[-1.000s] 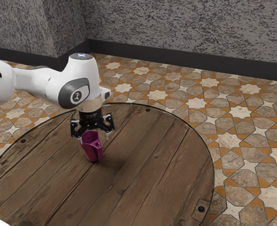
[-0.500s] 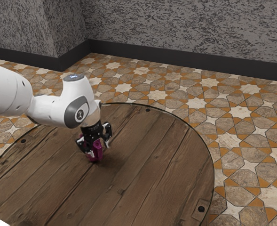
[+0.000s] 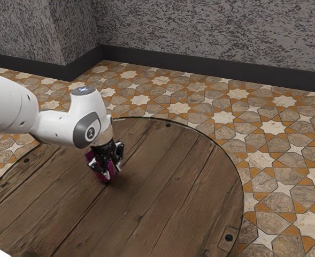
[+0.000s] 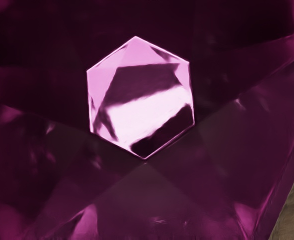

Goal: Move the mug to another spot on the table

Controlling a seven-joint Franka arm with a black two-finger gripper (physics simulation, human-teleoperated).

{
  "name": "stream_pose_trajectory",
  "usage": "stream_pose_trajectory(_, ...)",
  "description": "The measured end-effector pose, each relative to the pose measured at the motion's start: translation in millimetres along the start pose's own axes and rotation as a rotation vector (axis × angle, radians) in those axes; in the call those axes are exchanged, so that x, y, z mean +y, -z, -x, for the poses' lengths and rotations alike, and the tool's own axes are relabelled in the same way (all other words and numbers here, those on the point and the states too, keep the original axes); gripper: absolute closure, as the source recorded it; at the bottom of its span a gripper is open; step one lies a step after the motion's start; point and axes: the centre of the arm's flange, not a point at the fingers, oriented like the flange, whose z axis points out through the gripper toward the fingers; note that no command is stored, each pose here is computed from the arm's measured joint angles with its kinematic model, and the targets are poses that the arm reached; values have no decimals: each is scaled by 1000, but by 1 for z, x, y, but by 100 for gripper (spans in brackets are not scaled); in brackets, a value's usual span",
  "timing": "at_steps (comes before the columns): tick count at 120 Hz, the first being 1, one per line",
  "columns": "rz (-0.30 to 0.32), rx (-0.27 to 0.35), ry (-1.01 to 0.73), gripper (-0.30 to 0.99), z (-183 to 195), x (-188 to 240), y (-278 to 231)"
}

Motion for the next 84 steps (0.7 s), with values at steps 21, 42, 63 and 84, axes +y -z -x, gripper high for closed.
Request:
stream_pose_trajectory(21, -29, 34, -40, 57, 3, -1, 8)
stream_pose_trajectory(42, -59, 65, -83, 58, 22, 0, 20)
stream_pose_trajectory(63, -116, 63, -81, 57, 27, -15, 20)
stream_pose_trajectory(84, -152, 54, -69, 46, 31, -26, 17)
